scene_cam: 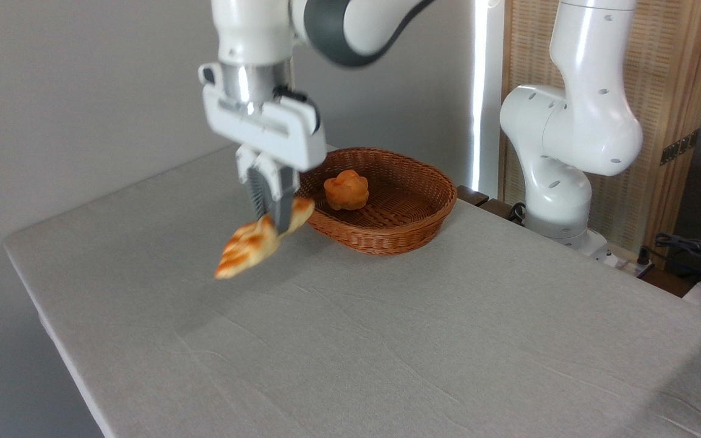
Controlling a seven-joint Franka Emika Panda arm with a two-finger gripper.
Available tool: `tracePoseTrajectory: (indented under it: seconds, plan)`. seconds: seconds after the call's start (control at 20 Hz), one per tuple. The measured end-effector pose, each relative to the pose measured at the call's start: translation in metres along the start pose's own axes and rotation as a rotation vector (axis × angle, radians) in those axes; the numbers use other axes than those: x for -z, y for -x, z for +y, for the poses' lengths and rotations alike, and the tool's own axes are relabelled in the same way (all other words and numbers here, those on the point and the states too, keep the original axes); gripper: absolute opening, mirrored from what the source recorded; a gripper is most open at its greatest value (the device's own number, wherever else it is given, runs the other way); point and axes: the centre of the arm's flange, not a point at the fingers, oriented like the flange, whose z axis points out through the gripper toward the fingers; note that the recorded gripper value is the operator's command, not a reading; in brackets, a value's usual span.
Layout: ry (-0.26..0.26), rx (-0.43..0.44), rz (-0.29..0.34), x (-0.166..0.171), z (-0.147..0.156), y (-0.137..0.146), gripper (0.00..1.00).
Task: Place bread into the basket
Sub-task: 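Lift the loaf and carry it over the wicker basket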
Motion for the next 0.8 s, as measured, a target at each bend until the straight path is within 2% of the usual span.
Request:
tracePoseTrajectory:
  seconds: [0.2, 0.45, 0.5, 0.65, 0.7, 0.8]
  plan:
    - [0.055, -0.111, -0.125, 0.024, 0.043, 0.031, 0.08]
    - [0.107, -0.215, -0.261, 0.009, 0.095, 0.07, 0.11]
    - [0.115, -0.234, -0.285, 0.004, 0.105, 0.076, 0.19]
    - [0.129, -0.272, -0.332, -0.012, 0.123, 0.085, 0.76]
    - [0.133, -0.278, -0.345, -0.018, 0.126, 0.087, 0.88]
    - [0.142, -0.286, -0.369, -0.028, 0.129, 0.09, 1.0]
